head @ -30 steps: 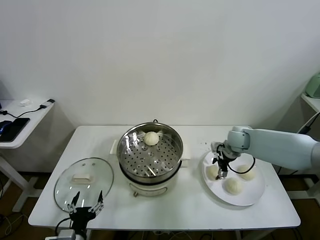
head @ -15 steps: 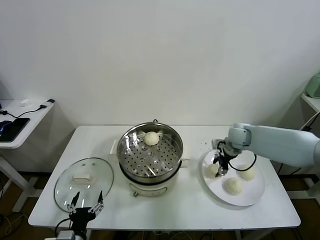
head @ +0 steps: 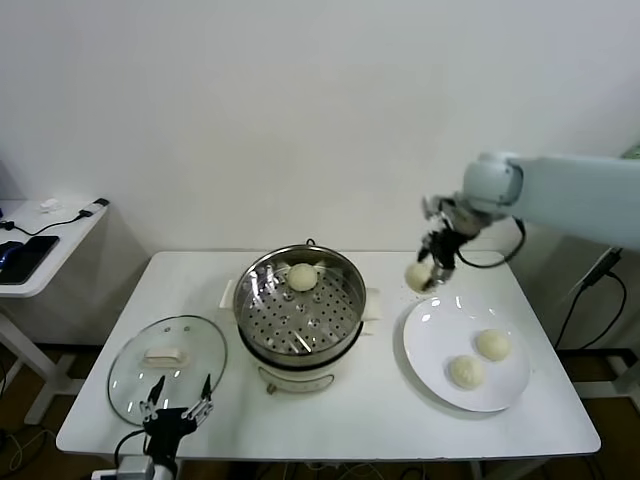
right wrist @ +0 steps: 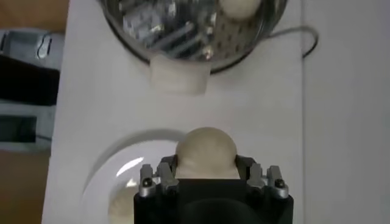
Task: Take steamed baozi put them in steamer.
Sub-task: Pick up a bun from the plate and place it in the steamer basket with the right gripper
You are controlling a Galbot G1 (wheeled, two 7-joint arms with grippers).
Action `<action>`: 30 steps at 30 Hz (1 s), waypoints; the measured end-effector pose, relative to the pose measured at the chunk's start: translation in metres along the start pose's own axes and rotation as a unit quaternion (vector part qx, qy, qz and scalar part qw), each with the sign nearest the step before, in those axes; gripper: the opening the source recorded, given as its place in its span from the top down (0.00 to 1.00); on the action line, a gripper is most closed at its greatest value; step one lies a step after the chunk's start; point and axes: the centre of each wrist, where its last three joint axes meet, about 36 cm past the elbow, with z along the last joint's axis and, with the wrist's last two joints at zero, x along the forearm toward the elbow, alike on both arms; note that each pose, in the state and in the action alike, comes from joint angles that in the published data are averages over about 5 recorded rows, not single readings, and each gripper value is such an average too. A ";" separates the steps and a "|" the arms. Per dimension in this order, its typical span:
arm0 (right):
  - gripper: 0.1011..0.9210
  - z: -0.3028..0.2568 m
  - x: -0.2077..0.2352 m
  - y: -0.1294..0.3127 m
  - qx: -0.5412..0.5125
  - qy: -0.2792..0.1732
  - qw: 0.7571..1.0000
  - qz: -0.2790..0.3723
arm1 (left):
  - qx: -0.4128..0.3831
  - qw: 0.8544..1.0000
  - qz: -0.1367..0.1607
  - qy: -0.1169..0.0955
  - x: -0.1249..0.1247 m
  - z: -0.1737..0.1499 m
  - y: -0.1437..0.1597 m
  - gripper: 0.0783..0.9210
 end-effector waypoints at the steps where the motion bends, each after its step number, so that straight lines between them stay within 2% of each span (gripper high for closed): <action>1: 0.34 -0.014 0.003 0.000 0.003 -0.006 1.000 0.001 | 0.000 1.000 0.001 -0.001 0.000 -0.001 0.000 0.12; 6: 0.34 -0.079 0.001 -0.001 0.020 -0.021 1.000 0.000 | 0.001 1.000 0.001 -0.005 0.000 -0.004 -0.001 0.12; 13: 0.34 -0.142 -0.043 -0.003 0.035 -0.026 0.999 -0.012 | 0.001 1.000 0.000 -0.005 -0.001 -0.005 0.000 0.12; 23: 0.34 -0.195 -0.123 -0.006 0.044 -0.023 0.998 -0.028 | 0.001 1.000 0.001 -0.002 0.000 -0.004 0.000 0.12; 30: 0.34 -0.214 -0.162 -0.001 0.047 -0.019 0.998 -0.032 | 0.002 1.000 0.001 -0.002 0.000 -0.004 0.000 0.12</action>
